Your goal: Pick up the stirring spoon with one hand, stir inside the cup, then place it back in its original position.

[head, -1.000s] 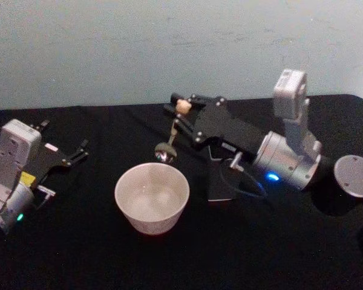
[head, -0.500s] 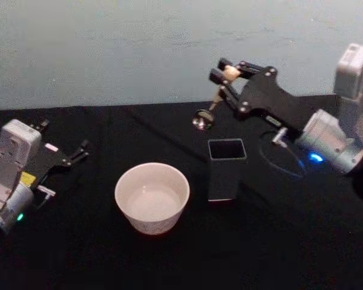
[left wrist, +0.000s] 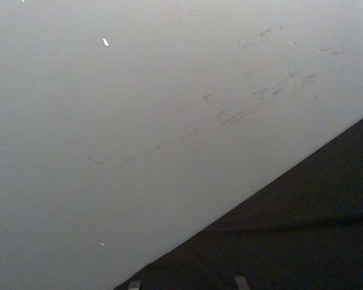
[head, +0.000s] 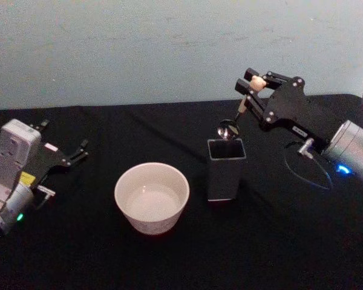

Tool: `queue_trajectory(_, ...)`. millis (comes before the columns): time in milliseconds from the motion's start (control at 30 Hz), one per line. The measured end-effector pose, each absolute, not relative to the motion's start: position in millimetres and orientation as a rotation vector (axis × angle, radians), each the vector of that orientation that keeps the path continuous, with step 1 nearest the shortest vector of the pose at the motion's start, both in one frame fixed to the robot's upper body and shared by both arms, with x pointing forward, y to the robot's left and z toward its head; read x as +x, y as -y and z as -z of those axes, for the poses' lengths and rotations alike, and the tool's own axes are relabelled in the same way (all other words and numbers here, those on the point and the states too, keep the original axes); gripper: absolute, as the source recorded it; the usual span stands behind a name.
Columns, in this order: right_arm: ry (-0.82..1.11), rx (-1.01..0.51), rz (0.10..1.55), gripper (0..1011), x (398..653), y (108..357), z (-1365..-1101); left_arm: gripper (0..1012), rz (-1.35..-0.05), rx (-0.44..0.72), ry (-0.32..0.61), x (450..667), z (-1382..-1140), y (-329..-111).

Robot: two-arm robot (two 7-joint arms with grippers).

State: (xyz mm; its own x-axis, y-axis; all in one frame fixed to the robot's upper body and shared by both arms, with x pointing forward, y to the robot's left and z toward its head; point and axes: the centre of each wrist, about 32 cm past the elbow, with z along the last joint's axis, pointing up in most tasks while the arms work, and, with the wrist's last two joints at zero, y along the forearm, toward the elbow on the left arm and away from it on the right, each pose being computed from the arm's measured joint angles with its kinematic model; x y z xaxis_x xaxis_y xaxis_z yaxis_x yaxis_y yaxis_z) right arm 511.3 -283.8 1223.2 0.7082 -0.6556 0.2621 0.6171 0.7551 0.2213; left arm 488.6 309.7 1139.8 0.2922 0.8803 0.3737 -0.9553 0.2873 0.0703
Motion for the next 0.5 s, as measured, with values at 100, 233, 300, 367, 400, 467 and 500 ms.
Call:
queue_trajectory(100,0.327,0.113,0.709,215,510,284,-1221,1001,-1.248,0.304,0.285,489,-1140,-310)
queue_trajectory(233,0.312,0.103,0.709,215,510,283,-1217,1001,-1.248,0.304,0.285,489,-1140,-310)
queue_trajectory(300,0.304,0.093,0.709,215,511,282,-1214,1001,-1.248,0.304,0.285,489,-1140,-310)
queue_trajectory(367,0.298,0.086,0.709,215,511,281,-1212,1001,-1.248,0.304,0.285,489,-1140,-310)
queue_trajectory(400,0.292,0.079,0.710,215,512,280,-1210,1001,-1.248,0.304,0.285,489,-1140,-310)
queue_trajectory(467,0.285,0.071,0.712,215,513,279,-1208,1001,-1.248,0.305,0.285,489,-1140,-310)
queue_trajectory(500,0.276,0.062,0.714,215,515,278,-1205,1001,-1.248,0.304,0.285,489,-1140,-310)
